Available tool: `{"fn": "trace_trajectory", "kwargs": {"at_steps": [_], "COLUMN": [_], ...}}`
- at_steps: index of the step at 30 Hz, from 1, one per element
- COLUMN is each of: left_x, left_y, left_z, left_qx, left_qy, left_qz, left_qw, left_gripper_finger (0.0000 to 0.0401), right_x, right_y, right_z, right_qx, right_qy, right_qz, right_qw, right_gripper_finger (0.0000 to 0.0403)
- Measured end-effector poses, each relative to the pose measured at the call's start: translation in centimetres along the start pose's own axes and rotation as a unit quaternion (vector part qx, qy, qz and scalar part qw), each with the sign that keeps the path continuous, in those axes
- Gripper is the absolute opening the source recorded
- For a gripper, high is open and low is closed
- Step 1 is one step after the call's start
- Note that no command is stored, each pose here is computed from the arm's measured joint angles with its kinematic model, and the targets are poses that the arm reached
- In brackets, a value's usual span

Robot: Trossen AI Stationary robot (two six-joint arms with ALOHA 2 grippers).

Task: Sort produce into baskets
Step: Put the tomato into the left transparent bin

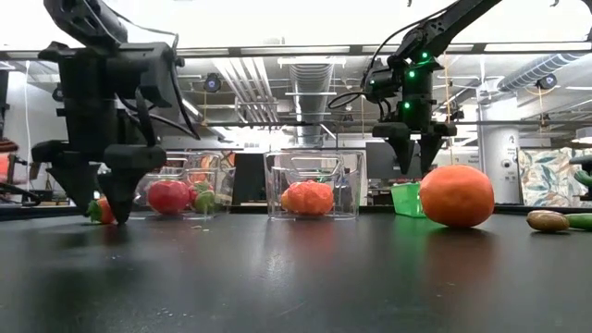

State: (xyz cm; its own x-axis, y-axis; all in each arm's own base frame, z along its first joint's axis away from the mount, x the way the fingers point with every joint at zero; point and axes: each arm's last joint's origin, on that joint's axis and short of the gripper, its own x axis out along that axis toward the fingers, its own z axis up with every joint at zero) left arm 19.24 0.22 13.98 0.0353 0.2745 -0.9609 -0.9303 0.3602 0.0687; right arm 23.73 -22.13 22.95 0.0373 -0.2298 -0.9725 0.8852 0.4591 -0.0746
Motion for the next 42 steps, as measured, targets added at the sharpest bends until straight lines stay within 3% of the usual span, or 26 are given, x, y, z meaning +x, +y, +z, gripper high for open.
{"fn": "trace_trajectory", "kwargs": {"at_steps": [5, 14, 18, 23, 28, 31, 36, 42], "left_x": [0.0, 0.1, -0.3, -2.1, -6.7, -10.1, -14.4, -15.7], "left_y": [-0.8, -2.2, -2.4, -3.0, -4.5, -5.0, -4.2, -1.6], "left_z": [0.3, 0.8, 1.0, 1.5, 2.7, 4.0, 8.2, 13.8], "left_qx": [0.007, 0.011, 0.01, 0.045, 0.12, 0.159, 0.179, 0.176], "left_qy": [0.002, 0.006, 0.003, 0.028, 0.051, 0.011, -0.105, -0.149], "left_qz": [0.005, 0.009, 0.009, 0.001, -0.055, -0.086, -0.084, -0.065], "left_qw": [1.0, 1.0, 1.0, 0.999, 0.99, 0.983, 0.975, 0.971], "left_gripper_finger": [0.0273, 0.0118, 0.0072, 0.0073, 0.0086, 0.0087, 0.0088, 0.0081], "right_x": [0.0, 0.0, 0.0, 0.0, 0.0, 0.0, -0.1, -1.7], "right_y": [0.0, 0.0, 0.0, 0.0, 0.0, 0.0, 0.2, 0.0], "right_z": [0.0, 0.0, 0.0, 0.0, 0.0, 0.0, -0.3, -0.8], "right_qx": [0.0, 0.0, -0.001, -0.001, -0.001, 0.002, 0.003, 0.003], "right_qy": [0.0, 0.0, 0.0, 0.0, 0.0, 0.003, 0.021, 0.01], "right_qz": [0.0, 0.0, 0.0, 0.0, 0.0, 0.005, 0.042, 0.051], "right_qw": [1.0, 1.0, 1.0, 1.0, 1.0, 1.0, 0.999, 0.999], "right_gripper_finger": [0.0266, 0.0263, 0.0267, 0.0263, 0.0258, 0.0259, 0.0266, 0.0263]}}
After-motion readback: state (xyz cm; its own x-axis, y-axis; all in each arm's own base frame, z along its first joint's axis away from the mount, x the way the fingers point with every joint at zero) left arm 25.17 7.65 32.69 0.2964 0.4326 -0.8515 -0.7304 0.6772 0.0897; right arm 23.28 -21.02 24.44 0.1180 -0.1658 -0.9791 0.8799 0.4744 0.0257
